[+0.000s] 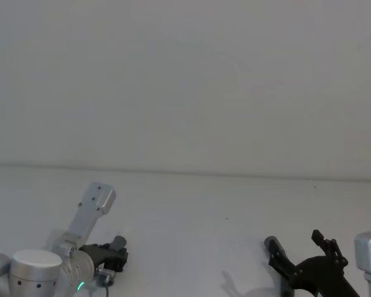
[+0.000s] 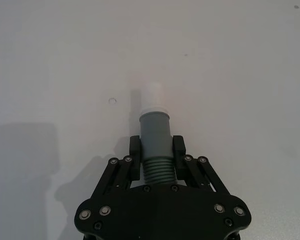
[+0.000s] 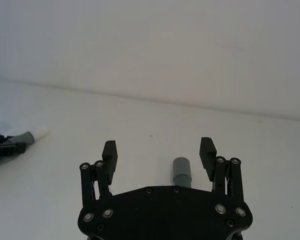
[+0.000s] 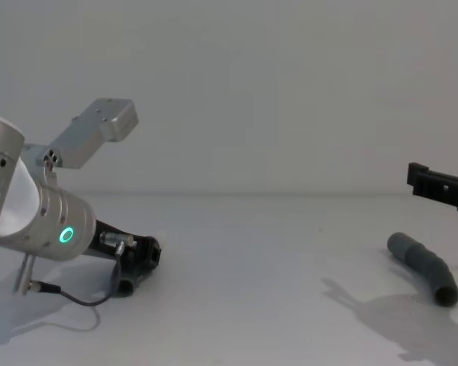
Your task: Use both hands to pick up one end of the pipe from the table, align the ends, and insert them.
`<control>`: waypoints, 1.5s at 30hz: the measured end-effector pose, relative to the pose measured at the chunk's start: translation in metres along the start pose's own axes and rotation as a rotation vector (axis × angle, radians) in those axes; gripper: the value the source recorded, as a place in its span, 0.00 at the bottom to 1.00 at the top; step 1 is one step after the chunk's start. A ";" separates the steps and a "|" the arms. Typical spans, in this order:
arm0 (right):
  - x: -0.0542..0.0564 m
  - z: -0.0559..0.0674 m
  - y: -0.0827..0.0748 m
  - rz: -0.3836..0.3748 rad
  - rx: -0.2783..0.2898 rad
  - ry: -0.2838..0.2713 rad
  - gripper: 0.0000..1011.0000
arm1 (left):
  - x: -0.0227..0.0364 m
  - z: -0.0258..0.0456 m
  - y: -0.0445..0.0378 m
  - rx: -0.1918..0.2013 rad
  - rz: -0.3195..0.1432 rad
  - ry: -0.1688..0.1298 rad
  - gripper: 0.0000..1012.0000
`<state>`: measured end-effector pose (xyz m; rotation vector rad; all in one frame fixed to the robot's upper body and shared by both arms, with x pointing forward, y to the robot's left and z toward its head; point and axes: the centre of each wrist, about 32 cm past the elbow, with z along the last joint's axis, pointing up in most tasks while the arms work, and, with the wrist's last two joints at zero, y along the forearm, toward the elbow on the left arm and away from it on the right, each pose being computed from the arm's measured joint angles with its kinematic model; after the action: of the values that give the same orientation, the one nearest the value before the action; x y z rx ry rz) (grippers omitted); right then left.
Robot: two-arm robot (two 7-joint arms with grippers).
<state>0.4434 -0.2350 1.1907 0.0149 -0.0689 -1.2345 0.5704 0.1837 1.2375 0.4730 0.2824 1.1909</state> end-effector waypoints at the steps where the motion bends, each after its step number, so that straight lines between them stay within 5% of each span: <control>1: -0.001 0.001 0.001 -0.001 -0.007 -0.002 0.99 | 0.0000 0.0000 0.0000 0.000 0.000 0.000 0.34; 26: -0.019 0.032 0.034 -0.055 -0.281 -0.082 0.99 | 0.0000 -0.0001 0.0000 0.000 0.000 0.000 0.34; 45: -0.019 0.029 0.064 -0.099 -0.383 -0.071 0.99 | 0.0000 -0.0001 0.0000 0.000 0.000 0.000 0.34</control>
<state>0.4958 -0.1948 1.2219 -0.3625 0.1088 -1.3308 0.5704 0.1837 1.2374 0.4732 0.2826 1.1911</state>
